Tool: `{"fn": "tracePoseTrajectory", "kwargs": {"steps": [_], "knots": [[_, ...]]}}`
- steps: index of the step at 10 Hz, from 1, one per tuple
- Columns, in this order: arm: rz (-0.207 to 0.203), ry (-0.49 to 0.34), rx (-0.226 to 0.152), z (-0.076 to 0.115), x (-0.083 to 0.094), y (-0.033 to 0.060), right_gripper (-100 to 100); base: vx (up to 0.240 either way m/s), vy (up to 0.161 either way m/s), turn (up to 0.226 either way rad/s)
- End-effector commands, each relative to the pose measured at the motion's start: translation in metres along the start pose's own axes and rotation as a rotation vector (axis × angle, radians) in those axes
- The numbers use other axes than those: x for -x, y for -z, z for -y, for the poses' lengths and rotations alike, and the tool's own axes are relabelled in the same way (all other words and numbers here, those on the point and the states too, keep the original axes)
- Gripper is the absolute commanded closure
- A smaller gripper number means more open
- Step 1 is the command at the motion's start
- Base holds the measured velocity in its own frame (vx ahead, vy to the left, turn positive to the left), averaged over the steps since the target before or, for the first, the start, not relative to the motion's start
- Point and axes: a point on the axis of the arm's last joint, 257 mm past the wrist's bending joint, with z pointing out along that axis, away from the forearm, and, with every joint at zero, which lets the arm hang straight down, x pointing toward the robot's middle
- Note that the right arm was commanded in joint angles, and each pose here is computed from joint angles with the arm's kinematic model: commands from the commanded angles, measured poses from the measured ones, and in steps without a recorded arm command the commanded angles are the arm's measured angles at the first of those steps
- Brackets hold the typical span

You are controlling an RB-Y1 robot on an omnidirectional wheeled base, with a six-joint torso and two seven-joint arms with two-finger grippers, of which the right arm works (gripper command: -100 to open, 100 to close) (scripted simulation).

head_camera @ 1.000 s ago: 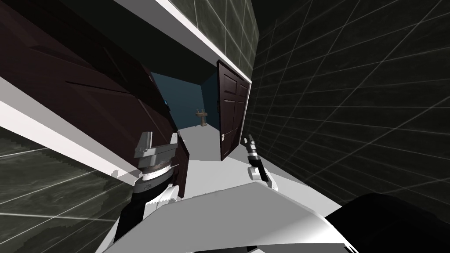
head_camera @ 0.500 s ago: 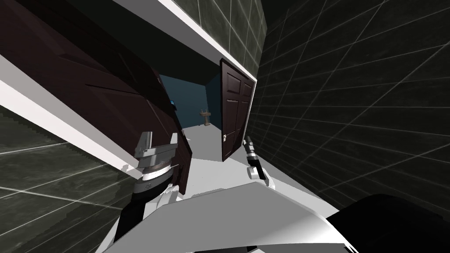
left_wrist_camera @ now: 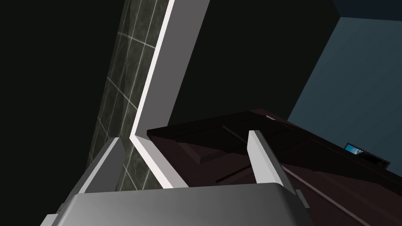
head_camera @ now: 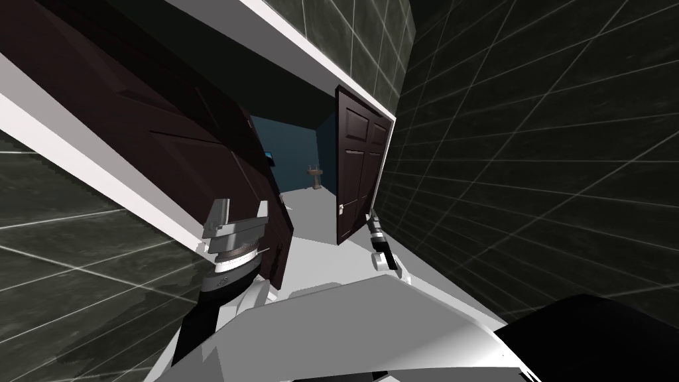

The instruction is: Push the door open

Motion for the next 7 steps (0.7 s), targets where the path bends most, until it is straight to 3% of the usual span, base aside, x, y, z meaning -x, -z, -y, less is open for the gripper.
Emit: {"fn": "tracePoseTrajectory", "kwargs": {"steps": [1,3,7], "knots": [[0.001,-0.001,-0.018,0.01,0.001,0.001,-100,0.022,-0.039,0.093],[0.0,-0.005,-0.039,0.027,0.002,0.0008,-100,0.027,-0.065,0.208],[0.003,-0.006,-0.087,0.054,0.005,0.0066,-100,0.024,-0.051,0.093]]}}
